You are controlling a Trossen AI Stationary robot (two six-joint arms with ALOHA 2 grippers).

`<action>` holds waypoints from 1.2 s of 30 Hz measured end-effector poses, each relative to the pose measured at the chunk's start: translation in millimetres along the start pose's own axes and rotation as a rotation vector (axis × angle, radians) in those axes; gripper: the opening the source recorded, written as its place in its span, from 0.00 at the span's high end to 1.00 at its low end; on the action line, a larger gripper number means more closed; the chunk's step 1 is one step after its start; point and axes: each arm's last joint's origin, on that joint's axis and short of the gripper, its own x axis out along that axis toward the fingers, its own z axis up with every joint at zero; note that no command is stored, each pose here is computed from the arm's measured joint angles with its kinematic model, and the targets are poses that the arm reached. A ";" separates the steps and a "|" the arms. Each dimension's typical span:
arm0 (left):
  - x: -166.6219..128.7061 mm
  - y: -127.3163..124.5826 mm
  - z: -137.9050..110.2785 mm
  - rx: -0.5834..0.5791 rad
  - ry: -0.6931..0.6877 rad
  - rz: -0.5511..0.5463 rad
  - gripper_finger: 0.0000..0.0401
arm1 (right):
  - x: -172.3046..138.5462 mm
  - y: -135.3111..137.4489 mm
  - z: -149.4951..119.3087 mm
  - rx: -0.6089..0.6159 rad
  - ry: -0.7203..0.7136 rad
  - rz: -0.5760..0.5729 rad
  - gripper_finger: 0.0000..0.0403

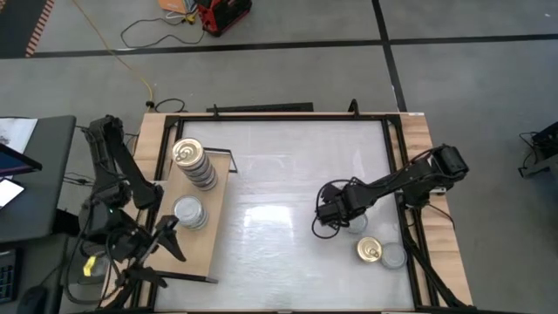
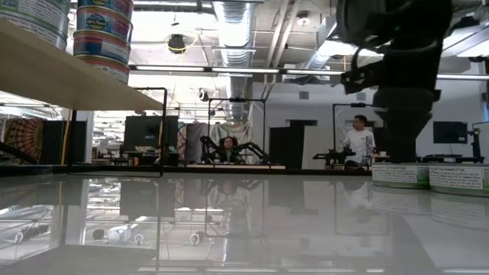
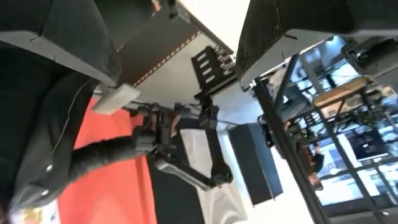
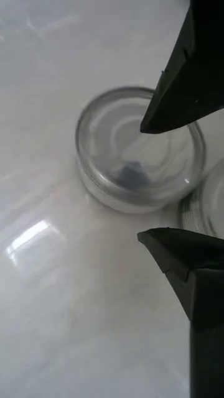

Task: Stack canned seafood by type on shelf
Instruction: Stack the green tuna can on top of the green tuna can on the shelf

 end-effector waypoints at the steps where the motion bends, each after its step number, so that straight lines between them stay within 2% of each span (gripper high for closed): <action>1: 2.7 -1.6 -0.9 0.004 0.005 0.012 0.24 | 0.8 -1.1 1.8 0.009 0.000 0.001 0.28; 7: 13.7 -7.4 -4.8 0.009 0.028 0.074 0.24 | 1.8 -1.2 5.2 0.027 -0.008 0.017 0.28; 13: 14.7 -6.3 -5.1 -0.012 0.039 0.134 0.24 | 11.5 12.7 -1.6 -0.027 0.010 -0.012 0.34; 20: 14.7 -6.1 -5.3 -0.015 0.042 0.146 0.24 | 35.9 26.5 -13.2 -0.134 0.062 -0.180 0.52; 25: 14.6 -5.7 -5.4 -0.011 0.046 0.158 0.24 | 31.5 37.9 -16.1 -0.161 0.063 -0.266 0.70; 30: 14.6 -5.7 -5.7 -0.012 0.049 0.161 0.24 | 21.6 47.8 -11.2 -0.160 0.019 -0.207 0.83; 36: 14.6 -5.8 -6.2 -0.021 0.052 0.160 0.24 | 18.2 54.2 -5.1 -0.156 -0.017 -0.147 0.86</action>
